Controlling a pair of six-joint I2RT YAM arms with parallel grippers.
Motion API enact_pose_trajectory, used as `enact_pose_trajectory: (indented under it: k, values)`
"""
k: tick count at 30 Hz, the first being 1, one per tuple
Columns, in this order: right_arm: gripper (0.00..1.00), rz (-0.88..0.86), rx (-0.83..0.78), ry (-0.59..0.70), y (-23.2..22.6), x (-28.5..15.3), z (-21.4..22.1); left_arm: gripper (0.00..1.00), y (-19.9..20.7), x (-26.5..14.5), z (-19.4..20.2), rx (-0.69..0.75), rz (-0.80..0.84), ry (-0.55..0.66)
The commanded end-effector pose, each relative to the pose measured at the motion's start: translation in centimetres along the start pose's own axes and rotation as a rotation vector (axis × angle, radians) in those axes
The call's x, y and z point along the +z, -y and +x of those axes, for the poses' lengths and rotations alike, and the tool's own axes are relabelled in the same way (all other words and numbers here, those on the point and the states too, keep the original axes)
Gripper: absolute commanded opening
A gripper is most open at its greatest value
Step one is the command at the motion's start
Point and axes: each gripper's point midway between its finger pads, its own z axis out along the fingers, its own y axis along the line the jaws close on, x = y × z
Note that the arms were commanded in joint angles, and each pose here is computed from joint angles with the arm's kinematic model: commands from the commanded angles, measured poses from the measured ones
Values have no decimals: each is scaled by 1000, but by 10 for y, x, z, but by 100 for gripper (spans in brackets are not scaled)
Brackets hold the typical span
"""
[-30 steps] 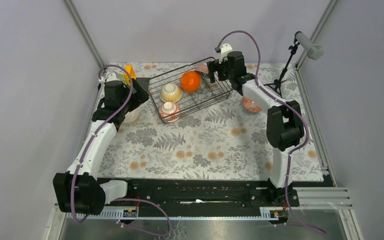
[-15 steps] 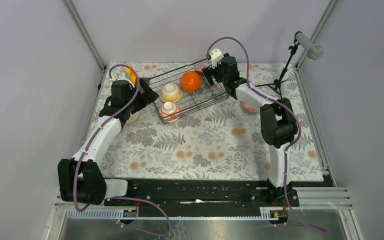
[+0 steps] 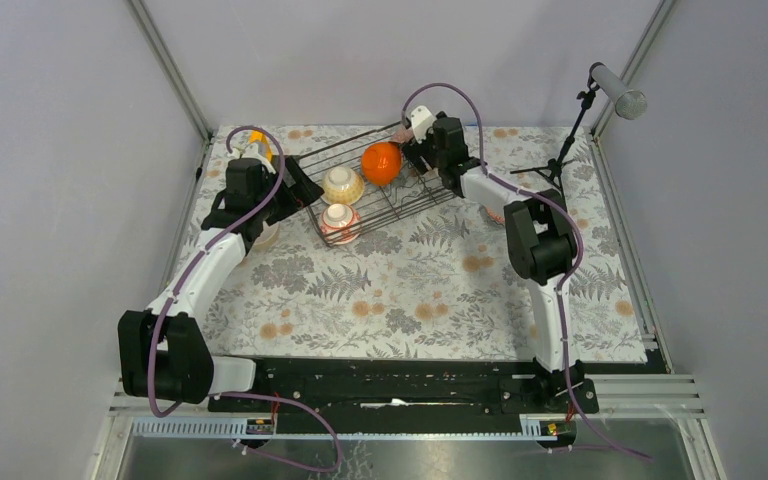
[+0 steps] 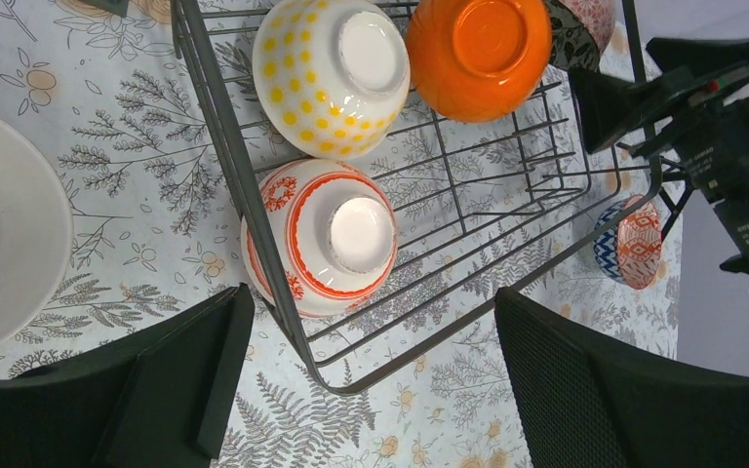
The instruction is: Unload the bowls from the dish rack
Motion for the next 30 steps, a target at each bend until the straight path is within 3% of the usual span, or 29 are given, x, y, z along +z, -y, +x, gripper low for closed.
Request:
enact_pose_trajectory:
  k: [1, 10, 15, 30]
  values:
    - [86, 110, -19, 92, 23, 9, -43, 99, 18, -3, -17, 44, 59, 43]
    - [80, 144, -99, 97, 12, 21, -46, 99, 15, 1, -11, 40, 57, 17]
    - [71, 200, -106, 100, 15, 25, -50, 99, 14, 2, -6, 31, 58, 0]
    - [3, 326, -182, 84, 21, 21, -56, 99, 10, 2, -1, 29, 49, -15]
